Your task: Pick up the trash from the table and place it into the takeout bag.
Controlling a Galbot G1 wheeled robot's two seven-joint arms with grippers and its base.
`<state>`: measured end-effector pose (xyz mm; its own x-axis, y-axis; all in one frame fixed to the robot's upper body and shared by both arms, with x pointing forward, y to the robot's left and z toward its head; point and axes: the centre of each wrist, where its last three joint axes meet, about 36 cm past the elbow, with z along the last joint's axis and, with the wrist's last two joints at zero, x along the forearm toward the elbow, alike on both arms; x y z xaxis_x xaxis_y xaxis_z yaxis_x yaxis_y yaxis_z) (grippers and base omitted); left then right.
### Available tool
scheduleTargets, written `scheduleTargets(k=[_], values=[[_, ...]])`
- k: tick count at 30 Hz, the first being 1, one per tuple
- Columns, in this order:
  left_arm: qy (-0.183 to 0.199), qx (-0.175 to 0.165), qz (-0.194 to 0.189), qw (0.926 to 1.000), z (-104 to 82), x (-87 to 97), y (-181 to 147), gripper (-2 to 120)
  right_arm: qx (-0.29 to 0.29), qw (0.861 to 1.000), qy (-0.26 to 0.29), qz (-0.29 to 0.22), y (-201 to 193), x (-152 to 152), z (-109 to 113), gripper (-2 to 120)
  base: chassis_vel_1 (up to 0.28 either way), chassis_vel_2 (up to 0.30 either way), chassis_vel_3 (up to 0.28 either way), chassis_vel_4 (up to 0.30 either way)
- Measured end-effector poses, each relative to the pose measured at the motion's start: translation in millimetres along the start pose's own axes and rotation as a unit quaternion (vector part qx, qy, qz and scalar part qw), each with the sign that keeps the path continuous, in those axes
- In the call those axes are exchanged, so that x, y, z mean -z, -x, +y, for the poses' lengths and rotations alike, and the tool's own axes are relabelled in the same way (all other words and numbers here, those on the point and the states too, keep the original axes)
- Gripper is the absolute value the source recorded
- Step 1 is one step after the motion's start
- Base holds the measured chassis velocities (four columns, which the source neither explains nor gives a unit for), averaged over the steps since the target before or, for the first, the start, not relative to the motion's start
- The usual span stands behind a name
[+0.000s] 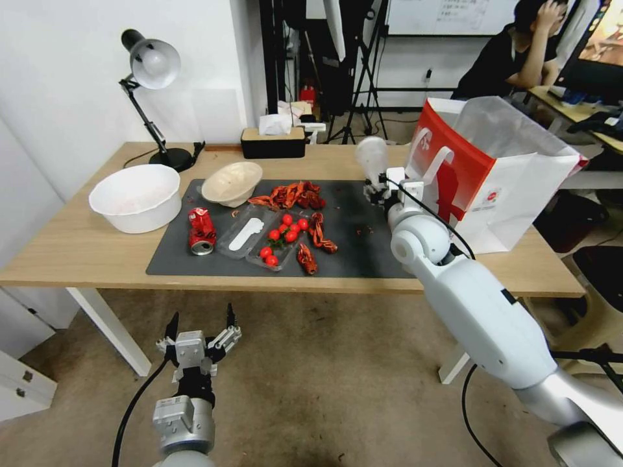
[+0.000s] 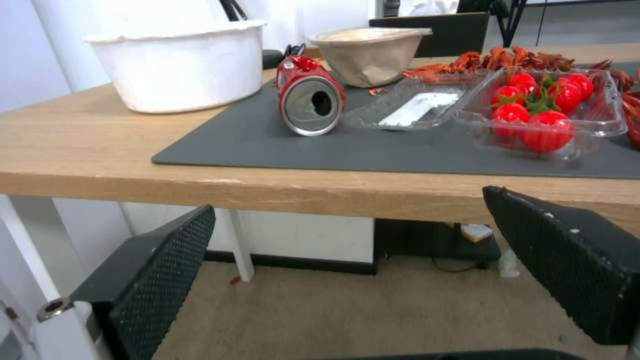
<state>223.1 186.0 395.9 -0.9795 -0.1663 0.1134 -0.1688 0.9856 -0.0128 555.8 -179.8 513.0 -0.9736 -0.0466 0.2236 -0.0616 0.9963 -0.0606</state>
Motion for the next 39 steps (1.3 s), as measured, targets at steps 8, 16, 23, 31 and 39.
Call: scheduleTargets(k=[8,16,23,31,39], values=[[0.002,0.007,0.001,1.0000,1.6,1.5,-3,100,0.048,0.995,-0.002,-0.090,-92,27,-10,53,0.000,0.000,0.000,0.000],[-0.001,0.008,-0.001,1.0000,-0.1,1.9,-3,100,0.006,0.983,0.008,-0.185,-137,73,-43,53,0.000,0.000,0.000,0.000],[-0.001,0.007,0.000,1.0000,-0.1,2.7,-5,100,-0.092,0.976,0.009,-0.199,-133,95,-88,53,0.000,0.000,0.000,0.000],[0.002,0.007,-0.003,1.0000,1.9,5.1,-5,100,-0.157,0.975,0.014,-0.159,-115,90,-133,53,0.000,0.000,0.000,0.000],[0.000,0.006,-0.003,1.0000,-0.4,4.8,-5,100,-0.162,0.977,0.013,-0.139,-105,85,-145,70,0.000,0.000,0.000,0.000]])
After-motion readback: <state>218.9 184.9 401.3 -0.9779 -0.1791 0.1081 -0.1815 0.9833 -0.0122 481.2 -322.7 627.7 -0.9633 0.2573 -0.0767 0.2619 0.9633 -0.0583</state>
